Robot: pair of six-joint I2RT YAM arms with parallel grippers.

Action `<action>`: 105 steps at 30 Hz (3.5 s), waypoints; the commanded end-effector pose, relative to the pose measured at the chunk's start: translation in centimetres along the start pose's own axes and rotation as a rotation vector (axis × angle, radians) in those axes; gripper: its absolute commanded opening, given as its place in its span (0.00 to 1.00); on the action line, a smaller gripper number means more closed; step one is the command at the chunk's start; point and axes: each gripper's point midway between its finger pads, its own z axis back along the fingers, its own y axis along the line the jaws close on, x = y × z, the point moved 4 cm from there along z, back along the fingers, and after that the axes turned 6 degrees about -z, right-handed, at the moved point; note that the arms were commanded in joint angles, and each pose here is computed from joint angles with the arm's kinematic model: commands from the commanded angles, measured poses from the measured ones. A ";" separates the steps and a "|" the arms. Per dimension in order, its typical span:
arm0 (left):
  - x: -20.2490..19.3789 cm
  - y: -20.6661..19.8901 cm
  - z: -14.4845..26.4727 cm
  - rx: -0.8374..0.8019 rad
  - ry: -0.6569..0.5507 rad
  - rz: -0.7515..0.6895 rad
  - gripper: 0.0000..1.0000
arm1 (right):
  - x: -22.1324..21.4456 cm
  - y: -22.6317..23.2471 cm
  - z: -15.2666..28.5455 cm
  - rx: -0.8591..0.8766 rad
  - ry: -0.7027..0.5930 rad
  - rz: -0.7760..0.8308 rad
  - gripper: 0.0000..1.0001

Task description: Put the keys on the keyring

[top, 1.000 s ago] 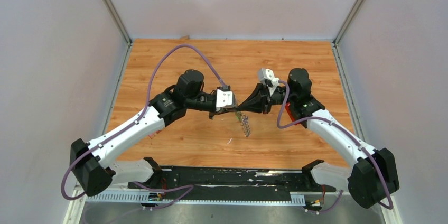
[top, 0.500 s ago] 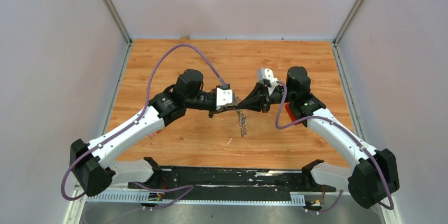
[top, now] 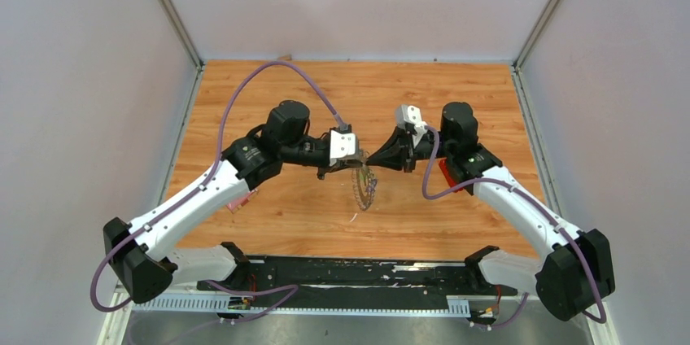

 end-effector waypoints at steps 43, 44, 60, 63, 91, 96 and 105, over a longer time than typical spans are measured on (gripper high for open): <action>0.1 0.1 -1.2 -0.027 -0.056 -0.010 0.47 | 2.0 0.7 0.2 0.064 -0.052 0.046 0.00; 0.1 0.1 -1.2 -0.027 -0.058 -0.007 0.45 | 2.1 0.7 0.3 0.063 -0.053 0.048 0.00; 0.9 0.7 -1.3 -0.004 -0.074 0.025 0.22 | 1.7 0.2 0.2 0.039 -0.043 0.042 0.00; 1.1 0.8 -1.3 -0.001 -0.077 0.026 0.16 | 1.6 0.2 0.2 0.035 -0.042 0.046 0.00; 0.6 1.3 2.1 0.014 0.300 0.134 0.00 | 1.0 -1.7 0.8 -0.084 -0.010 0.063 0.01; 0.4 0.9 2.0 0.015 0.381 0.134 0.00 | 0.8 -1.9 0.8 -0.096 -0.007 0.060 0.01; 0.4 1.3 1.7 0.046 0.438 0.139 0.00 | 0.5 -1.9 0.7 -0.084 -0.004 0.054 0.03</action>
